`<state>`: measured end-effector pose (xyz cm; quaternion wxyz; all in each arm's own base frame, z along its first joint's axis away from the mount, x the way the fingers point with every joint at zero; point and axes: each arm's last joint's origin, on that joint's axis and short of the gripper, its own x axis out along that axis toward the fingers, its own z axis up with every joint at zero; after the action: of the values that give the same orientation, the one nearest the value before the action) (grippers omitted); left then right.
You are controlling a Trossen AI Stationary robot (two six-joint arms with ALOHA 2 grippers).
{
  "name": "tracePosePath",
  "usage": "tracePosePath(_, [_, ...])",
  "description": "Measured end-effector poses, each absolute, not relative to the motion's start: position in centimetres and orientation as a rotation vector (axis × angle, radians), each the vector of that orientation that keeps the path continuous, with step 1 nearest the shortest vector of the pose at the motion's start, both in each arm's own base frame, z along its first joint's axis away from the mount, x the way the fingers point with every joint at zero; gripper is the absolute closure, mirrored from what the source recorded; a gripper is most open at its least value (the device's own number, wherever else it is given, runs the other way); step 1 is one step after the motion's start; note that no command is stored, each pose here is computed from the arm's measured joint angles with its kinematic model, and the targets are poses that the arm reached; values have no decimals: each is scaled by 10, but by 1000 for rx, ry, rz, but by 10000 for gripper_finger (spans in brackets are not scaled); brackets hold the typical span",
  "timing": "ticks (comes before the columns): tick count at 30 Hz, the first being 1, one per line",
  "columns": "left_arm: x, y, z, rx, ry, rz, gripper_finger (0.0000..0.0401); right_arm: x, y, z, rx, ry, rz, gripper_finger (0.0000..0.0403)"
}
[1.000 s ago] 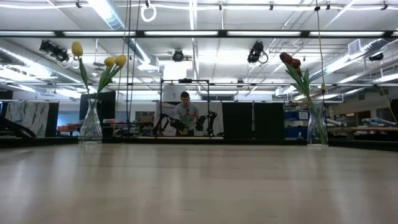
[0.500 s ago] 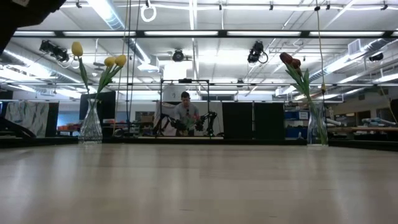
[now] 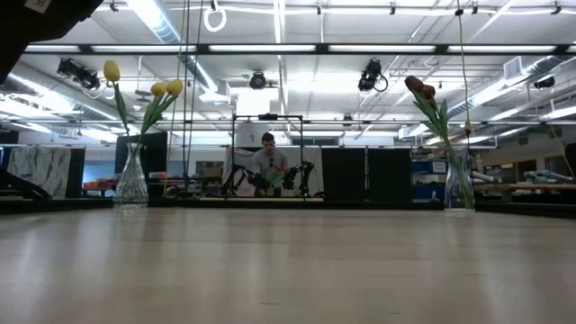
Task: Sort flowers into vase by color
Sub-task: Put the white flowers into the purple vase
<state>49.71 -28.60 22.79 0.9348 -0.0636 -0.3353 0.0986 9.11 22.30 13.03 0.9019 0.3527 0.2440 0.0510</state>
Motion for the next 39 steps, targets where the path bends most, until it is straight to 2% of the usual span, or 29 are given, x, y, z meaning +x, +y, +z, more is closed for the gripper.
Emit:
tracePosePath(17, [503,-274,231,-174,-752,112,400,102,220,133,782,495,83,76])
tracePosePath(39, [522,-285,206,-84,-454,42,398,105,220,133,765,508,97,88])
